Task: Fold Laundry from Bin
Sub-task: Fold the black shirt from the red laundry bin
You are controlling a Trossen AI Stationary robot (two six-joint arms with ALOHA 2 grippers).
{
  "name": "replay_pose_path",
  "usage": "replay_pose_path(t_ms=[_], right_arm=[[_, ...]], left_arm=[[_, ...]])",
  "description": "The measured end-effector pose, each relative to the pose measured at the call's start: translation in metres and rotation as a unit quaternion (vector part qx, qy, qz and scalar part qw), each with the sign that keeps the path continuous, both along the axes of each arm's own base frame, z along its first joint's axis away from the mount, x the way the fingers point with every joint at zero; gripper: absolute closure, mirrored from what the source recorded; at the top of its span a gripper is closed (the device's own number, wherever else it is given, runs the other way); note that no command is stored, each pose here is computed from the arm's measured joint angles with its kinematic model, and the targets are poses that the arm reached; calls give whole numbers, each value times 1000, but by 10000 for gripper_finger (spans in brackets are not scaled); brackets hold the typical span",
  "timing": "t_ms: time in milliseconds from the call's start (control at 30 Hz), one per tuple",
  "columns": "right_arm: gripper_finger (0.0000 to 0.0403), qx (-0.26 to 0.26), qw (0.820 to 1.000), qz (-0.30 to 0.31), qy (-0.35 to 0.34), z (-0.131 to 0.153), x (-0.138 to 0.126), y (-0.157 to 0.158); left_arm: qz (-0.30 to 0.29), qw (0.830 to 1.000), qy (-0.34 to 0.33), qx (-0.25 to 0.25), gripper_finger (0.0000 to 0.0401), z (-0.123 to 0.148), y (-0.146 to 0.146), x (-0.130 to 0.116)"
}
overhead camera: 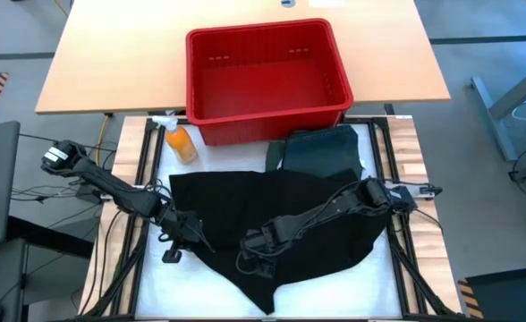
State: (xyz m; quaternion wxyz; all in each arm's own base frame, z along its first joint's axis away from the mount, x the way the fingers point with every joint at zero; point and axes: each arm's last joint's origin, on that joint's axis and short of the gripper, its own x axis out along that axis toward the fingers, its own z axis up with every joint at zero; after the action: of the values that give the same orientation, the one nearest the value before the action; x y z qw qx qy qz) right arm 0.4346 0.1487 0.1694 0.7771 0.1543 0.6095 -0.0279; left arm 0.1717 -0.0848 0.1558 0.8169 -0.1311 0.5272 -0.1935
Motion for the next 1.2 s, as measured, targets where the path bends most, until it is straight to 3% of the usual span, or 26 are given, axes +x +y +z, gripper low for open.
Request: replay_pose_path(t_ms=[100,133,300,433,600,833,933,1200], right_arm=[[373,20,1000,9,6,2,-1,1],[384,33,999,12,11,2,-1,1],[386,75,997,28,15,14,-6,6],[391,68,997,16,-15,39,-13,13],[344,34,998,-25,-46,35,-7,13],[246,13,996,-86,-17,15,1,-6],[215,19,996,-85,-14,13,2,-6],[206,27,997,-72,11,-17,5,10]], left_arm=[[0,1000,-10,6,401,0,0,1],[-4,1000,-17,6,401,1,0,2],[-13,999,-29,10,401,2,-1,3],[-15,999,-33,11,401,2,-1,3],[-13,999,-41,22,401,2,0,4],[-13,999,-43,22,401,2,0,4],[-13,999,-43,22,401,2,0,4],[-14,999,-44,24,401,2,0,4]])
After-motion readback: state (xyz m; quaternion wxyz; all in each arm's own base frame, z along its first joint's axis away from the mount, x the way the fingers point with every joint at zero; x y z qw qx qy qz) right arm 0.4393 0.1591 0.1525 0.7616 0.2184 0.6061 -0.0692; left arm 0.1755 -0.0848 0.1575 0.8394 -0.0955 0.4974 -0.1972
